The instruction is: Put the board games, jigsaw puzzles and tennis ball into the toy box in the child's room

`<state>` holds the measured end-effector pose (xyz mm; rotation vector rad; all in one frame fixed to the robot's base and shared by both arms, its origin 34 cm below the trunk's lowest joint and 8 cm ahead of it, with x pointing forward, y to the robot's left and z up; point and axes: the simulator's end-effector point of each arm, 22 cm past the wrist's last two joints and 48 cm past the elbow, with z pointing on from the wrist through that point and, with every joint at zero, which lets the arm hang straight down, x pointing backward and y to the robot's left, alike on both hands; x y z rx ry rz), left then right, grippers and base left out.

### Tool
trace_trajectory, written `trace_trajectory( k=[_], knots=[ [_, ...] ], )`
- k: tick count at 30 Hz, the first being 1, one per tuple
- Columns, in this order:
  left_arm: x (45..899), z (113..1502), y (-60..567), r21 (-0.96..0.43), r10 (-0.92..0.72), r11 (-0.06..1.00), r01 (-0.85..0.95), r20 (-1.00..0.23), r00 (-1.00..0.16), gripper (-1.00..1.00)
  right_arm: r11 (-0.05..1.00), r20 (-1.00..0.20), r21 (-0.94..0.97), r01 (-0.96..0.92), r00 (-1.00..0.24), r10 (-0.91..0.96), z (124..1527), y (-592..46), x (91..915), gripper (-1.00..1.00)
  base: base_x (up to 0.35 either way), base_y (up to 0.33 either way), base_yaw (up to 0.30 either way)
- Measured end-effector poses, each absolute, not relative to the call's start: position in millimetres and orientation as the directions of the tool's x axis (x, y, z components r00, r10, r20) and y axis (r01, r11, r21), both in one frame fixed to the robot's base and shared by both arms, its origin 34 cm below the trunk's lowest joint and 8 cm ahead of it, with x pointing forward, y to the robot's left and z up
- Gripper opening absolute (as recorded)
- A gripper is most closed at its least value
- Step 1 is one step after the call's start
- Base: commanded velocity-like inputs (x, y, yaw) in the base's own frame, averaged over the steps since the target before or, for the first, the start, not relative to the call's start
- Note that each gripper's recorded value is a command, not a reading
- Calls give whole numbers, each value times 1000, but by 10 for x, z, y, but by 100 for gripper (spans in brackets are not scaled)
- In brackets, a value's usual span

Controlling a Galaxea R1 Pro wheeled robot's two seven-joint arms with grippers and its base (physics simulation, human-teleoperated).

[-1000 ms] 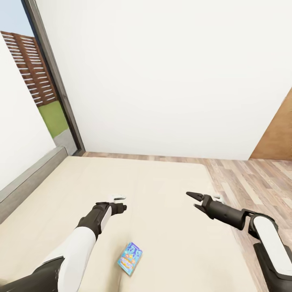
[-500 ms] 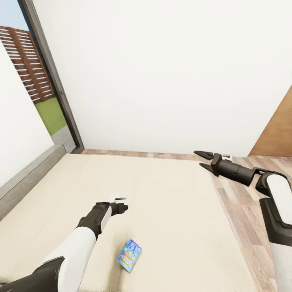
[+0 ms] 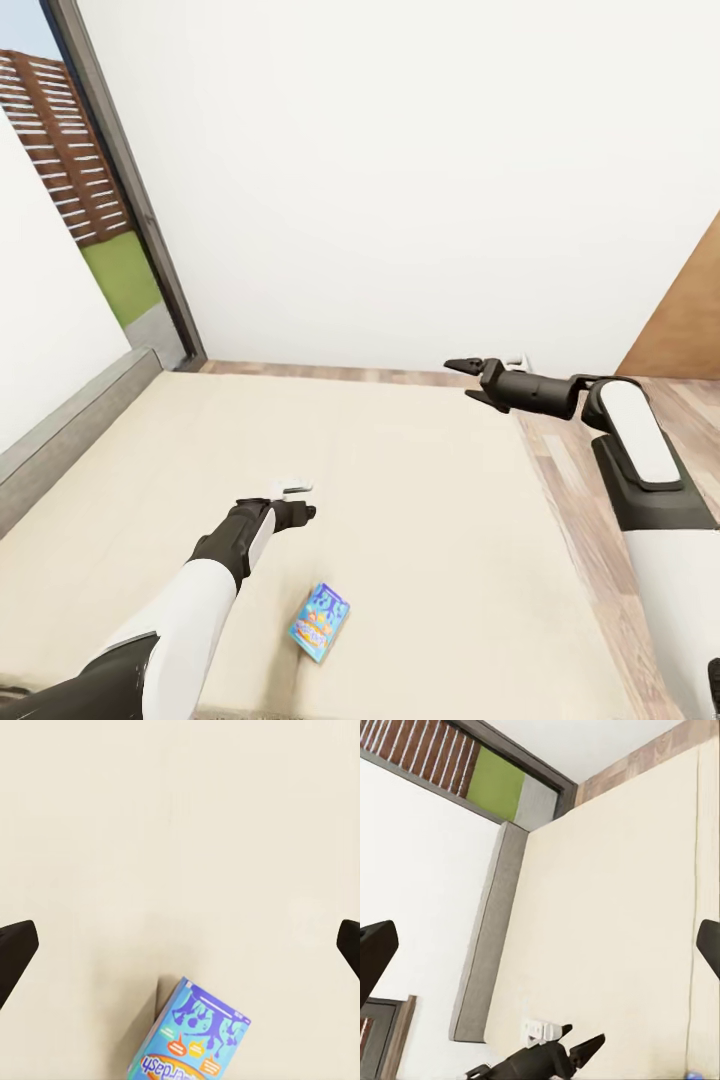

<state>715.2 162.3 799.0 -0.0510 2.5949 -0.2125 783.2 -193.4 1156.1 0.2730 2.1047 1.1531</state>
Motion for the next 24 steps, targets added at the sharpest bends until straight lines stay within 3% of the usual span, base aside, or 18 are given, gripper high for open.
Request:
trace_trajectory(
  k=[24],
  knots=[
    [7066, 7753, 1620, -163, -79, 987, -1, -473, -878, 100, 607, -408, 794, -37, -772, 487, 11035, -1917, 7970, 100, 0, 0, 0]
  ],
)
